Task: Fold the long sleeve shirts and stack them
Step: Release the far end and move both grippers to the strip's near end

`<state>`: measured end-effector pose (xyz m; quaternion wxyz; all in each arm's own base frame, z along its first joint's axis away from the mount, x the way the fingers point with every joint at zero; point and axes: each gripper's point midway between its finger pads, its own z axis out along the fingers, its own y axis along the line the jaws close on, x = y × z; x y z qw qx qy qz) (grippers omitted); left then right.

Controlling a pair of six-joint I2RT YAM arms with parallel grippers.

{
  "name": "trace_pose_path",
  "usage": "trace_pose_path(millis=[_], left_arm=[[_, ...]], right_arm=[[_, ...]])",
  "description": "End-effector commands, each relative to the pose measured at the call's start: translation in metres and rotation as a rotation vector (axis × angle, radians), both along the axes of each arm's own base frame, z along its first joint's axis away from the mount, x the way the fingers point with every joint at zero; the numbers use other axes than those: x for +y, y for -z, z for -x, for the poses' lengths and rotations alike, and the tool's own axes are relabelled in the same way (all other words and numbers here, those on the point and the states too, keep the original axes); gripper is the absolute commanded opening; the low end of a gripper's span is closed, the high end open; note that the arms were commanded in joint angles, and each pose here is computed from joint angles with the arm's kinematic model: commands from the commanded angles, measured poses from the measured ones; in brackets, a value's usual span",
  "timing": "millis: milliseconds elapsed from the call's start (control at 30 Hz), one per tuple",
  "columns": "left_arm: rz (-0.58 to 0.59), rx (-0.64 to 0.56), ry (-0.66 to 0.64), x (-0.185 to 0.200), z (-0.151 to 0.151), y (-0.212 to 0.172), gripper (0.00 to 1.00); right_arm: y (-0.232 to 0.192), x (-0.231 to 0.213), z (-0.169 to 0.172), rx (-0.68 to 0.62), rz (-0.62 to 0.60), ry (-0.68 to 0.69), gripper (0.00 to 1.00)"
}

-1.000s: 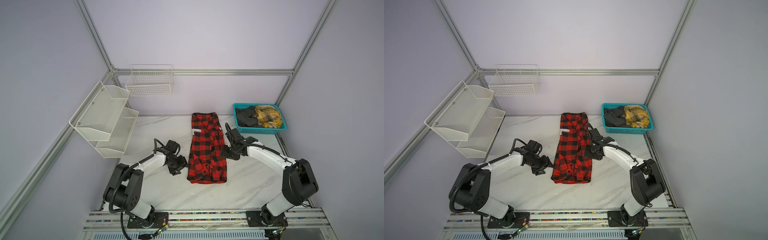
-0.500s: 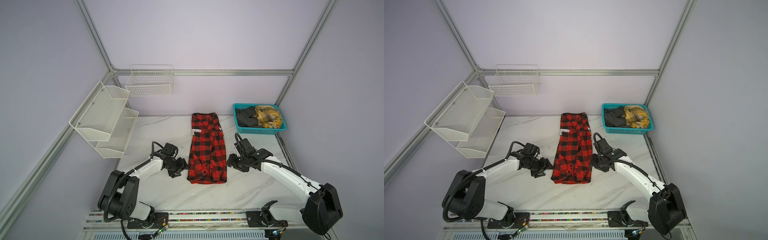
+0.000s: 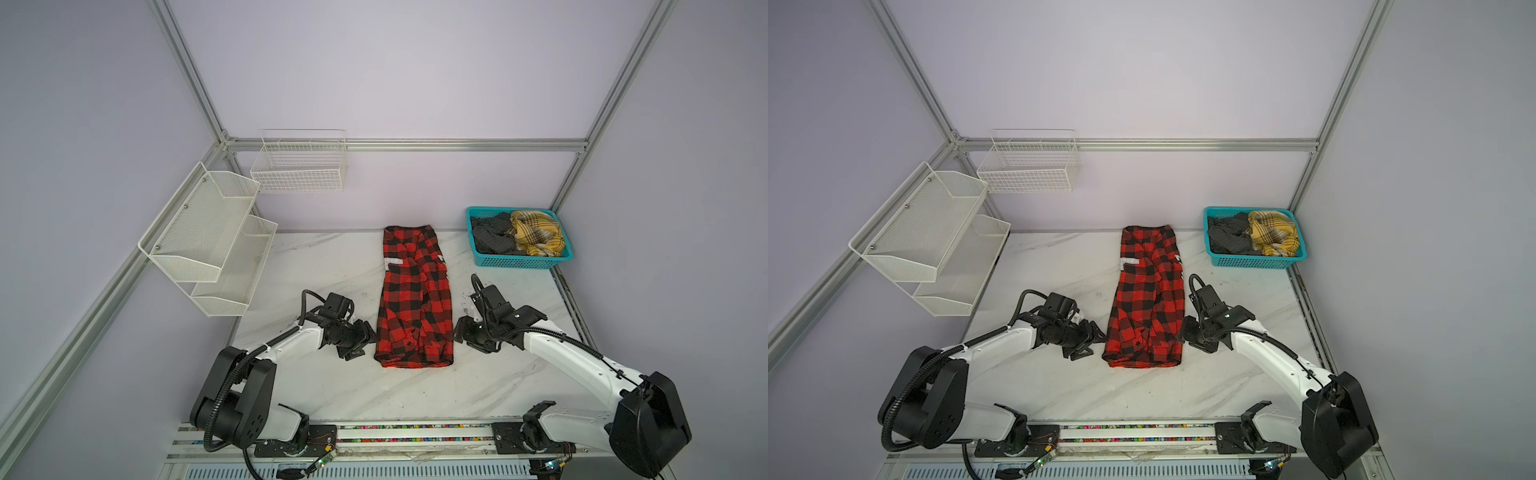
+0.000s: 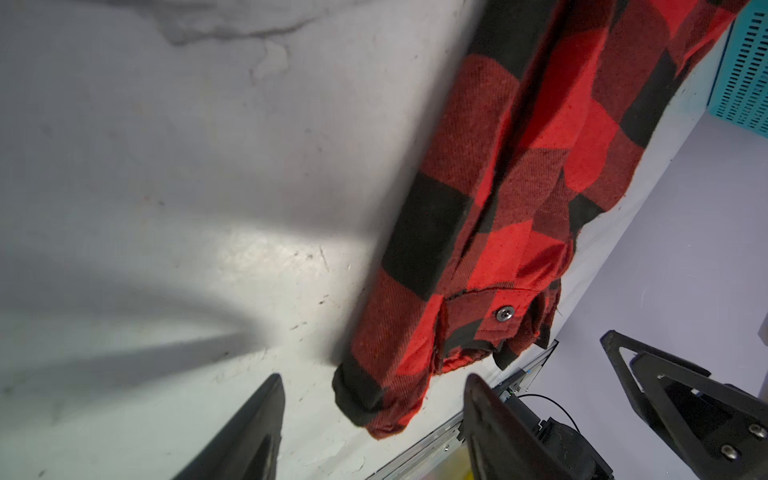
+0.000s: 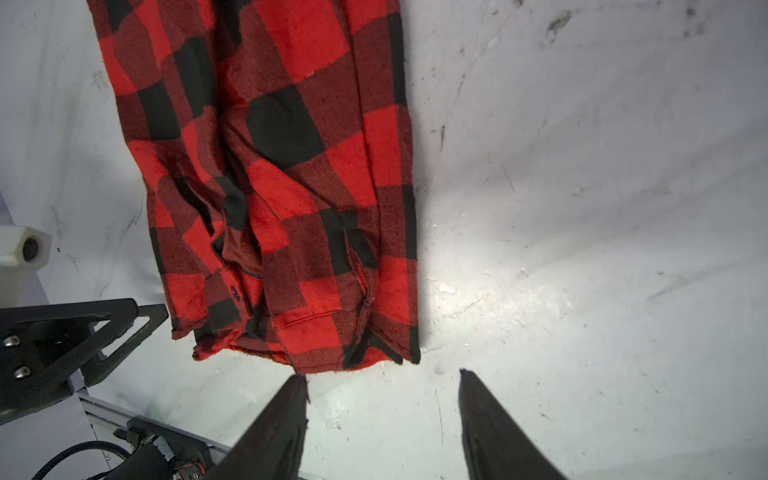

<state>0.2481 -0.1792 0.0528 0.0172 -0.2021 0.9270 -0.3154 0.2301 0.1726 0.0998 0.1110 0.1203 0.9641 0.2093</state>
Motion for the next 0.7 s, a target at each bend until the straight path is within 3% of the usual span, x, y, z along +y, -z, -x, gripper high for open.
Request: trace_pose_path(millis=[0,667], left_arm=[[0.014,0.045,-0.010,0.000,0.009,0.015,0.66],[-0.030,0.123,0.019,0.002,0.013,0.044,0.53]], right_arm=[[0.006,0.003,0.002,0.013,-0.011,0.000,0.60],[0.039,0.009,0.011,0.065,-0.073,0.028,0.59]])
